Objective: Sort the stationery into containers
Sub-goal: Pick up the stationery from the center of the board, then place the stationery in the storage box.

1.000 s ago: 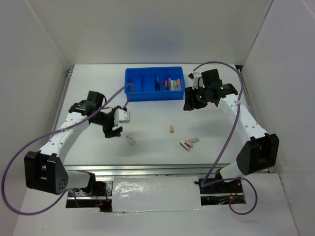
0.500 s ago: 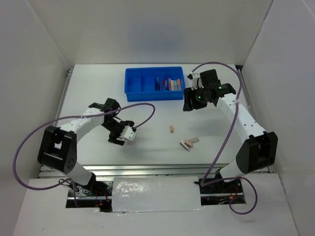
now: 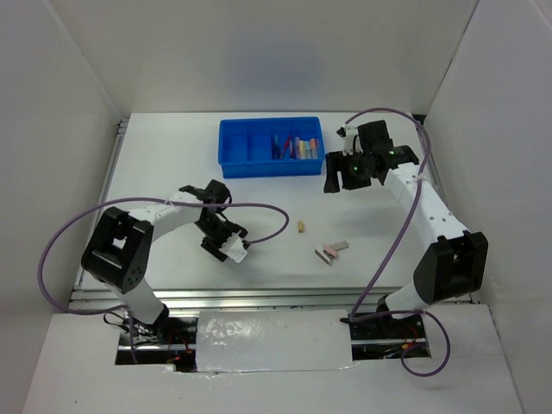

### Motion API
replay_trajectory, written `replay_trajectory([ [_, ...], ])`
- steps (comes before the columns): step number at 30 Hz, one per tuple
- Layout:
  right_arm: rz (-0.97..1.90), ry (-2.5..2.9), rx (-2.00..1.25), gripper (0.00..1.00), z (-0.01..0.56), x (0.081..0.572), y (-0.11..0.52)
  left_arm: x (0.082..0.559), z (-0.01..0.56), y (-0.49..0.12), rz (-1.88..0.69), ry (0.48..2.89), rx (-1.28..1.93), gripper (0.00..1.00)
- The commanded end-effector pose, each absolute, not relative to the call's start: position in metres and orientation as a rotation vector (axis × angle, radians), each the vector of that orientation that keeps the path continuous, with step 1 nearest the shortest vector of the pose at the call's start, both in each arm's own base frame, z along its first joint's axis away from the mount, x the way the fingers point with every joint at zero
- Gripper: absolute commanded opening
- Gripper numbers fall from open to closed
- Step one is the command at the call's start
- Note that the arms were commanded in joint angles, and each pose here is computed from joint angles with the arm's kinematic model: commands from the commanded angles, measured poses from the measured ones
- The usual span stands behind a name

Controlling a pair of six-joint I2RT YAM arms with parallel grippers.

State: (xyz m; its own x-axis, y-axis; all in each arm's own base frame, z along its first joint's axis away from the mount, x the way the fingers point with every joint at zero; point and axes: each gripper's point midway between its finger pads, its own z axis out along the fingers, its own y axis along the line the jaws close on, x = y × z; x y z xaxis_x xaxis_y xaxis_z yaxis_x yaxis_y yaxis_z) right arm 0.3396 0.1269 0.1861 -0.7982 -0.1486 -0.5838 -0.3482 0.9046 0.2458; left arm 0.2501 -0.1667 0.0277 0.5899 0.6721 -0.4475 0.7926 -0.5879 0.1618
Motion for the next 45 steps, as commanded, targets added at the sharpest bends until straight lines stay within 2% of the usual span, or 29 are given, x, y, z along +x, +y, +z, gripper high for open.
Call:
replay_trajectory([
  [1, 0.49, 2.465, -0.338, 0.75, 0.193, 0.345, 0.126, 0.248, 0.015, -0.165, -0.49, 1.136, 2.536, 0.68],
  [3, 0.498, 2.466, -0.337, 0.75, 0.193, 0.344, 0.127, 0.25, 0.012, -0.164, -0.473, 1.138, 2.543, 0.66],
  [9, 0.51, 2.463, -0.328, 0.75, 0.194, 0.343, 0.124, 0.255, 0.005, -0.161, -0.424, 1.171, 2.535, 0.51],
  [12, 0.512, 2.46, -0.329, 0.75, 0.194, 0.343, 0.124, 0.255, 0.006, -0.161, -0.424, 1.227, 2.504, 0.38],
  [15, 0.513, 2.458, -0.328, 0.75, 0.195, 0.343, 0.124, 0.257, 0.012, -0.16, -0.436, 1.311, 2.459, 0.17],
  [16, 0.515, 2.461, -0.328, 0.75, 0.194, 0.343, 0.124, 0.259, 0.016, -0.162, -0.444, 1.347, 2.426, 0.14],
  [19, 0.517, 2.459, -0.326, 0.75, 0.195, 0.343, 0.124, 0.282, 0.05, -0.175, -0.534, 1.523, 2.167, 0.08],
  [20, 0.517, 2.457, -0.326, 0.75, 0.194, 0.343, 0.124, 0.308, 0.077, -0.182, -0.592, 1.65, 1.959, 0.04],
  [22, 0.527, 2.462, -0.328, 0.75, 0.193, 0.343, 0.125, 0.342, 0.107, -0.187, -0.621, 1.781, 1.737, 0.0],
  [23, 0.528, 2.461, -0.327, 0.75, 0.193, 0.343, 0.125, 0.378, 0.133, -0.186, -0.612, 1.925, 1.513, 0.0],
  [25, 0.536, 2.469, -0.327, 0.75, 0.19, 0.344, 0.125, 0.417, 0.162, -0.176, -0.634, 2.039, 1.233, 0.0],
  [28, 0.537, 2.478, -0.326, 0.75, 0.188, 0.345, 0.126, 0.482, 0.217, -0.17, -0.649, 2.001, 0.879, 0.0],
  [29, 0.537, 2.478, -0.326, 0.75, 0.187, 0.345, 0.126, 0.5, 0.224, -0.159, -0.572, 2.016, 0.753, 0.0],
  [30, 0.541, 2.482, -0.326, 0.75, 0.186, 0.345, 0.126, 0.53, 0.244, -0.154, -0.484, 1.929, 0.64, 0.0],
  [31, 0.533, 2.482, -0.319, 0.75, 0.186, 0.346, 0.124, 0.537, 0.247, -0.157, -0.49, 1.963, 0.45, 0.0],
  [32, 0.531, 2.482, -0.322, 0.75, 0.185, 0.345, 0.124, 0.555, 0.249, -0.137, -0.339, 1.965, 0.295, 0.0],
  [41, 0.529, 2.498, -0.312, 0.75, 0.179, 0.347, 0.122, 0.603, 0.214, -0.16, -0.174, 1.997, 0.041, 0.0],
  [45, 0.535, 2.502, -0.311, 0.75, 0.177, 0.346, 0.122, 0.619, 0.192, -0.152, -0.04, 2.0, -0.036, 0.08],
])
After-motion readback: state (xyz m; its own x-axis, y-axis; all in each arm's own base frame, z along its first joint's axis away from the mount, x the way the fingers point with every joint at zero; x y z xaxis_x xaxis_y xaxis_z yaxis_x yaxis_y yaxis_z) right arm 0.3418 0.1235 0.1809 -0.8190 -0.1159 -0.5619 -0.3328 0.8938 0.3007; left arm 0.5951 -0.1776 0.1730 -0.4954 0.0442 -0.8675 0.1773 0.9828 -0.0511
